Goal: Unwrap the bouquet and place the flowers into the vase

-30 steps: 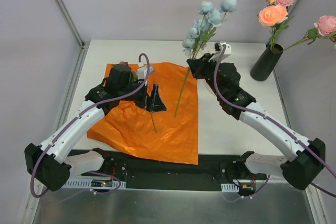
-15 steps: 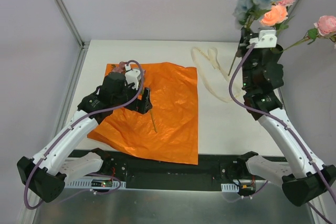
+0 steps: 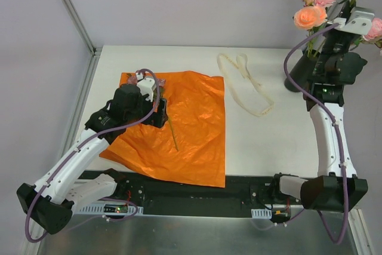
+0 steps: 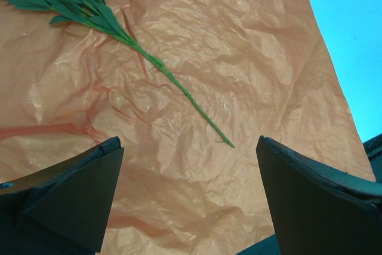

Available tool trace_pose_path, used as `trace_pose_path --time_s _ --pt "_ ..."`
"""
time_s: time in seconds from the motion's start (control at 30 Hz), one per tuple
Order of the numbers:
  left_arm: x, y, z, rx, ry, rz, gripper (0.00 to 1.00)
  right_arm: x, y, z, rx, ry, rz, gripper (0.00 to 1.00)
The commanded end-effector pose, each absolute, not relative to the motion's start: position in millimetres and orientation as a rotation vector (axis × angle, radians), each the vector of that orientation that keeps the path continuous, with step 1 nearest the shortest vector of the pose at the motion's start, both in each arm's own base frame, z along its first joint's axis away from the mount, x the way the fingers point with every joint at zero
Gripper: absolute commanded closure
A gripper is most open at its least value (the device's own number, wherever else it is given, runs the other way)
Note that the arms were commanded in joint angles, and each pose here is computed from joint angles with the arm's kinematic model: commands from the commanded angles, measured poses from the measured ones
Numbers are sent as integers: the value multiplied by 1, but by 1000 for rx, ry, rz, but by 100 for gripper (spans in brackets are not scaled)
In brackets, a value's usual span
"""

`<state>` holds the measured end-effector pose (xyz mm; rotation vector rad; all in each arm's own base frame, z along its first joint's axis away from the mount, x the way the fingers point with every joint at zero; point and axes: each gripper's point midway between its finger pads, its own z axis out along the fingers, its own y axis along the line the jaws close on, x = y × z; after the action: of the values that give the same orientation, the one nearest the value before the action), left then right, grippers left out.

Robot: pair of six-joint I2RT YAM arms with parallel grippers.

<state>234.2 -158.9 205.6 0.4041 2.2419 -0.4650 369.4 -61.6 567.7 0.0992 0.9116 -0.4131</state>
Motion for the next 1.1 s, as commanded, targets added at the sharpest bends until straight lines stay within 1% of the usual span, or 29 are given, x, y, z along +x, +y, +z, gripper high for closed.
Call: trace_pose_path --time_s 0.0,0.33,0.4,0.57,0.83,1.0,1.07 --pt "238 -150 208 403 2214 -393 1 364 -78 602 109 772 -376 100" --pt "246 -143 204 383 2225 -323 1 426 -113 577 97 782 -351 100" --pt "246 -142 203 385 2228 -317 1 444 -121 565 102 801 -343 100" --pt "248 -142 201 387 2234 -306 1 469 -134 541 102 835 -360 100" --pt "248 -142 196 382 2252 -300 1 503 -148 492 91 914 -366 100" --pt "249 -141 198 376 2244 -298 1 513 -153 458 130 997 -335 100" --pt "249 -141 198 377 2246 -299 1 513 -158 449 166 1028 -347 96"
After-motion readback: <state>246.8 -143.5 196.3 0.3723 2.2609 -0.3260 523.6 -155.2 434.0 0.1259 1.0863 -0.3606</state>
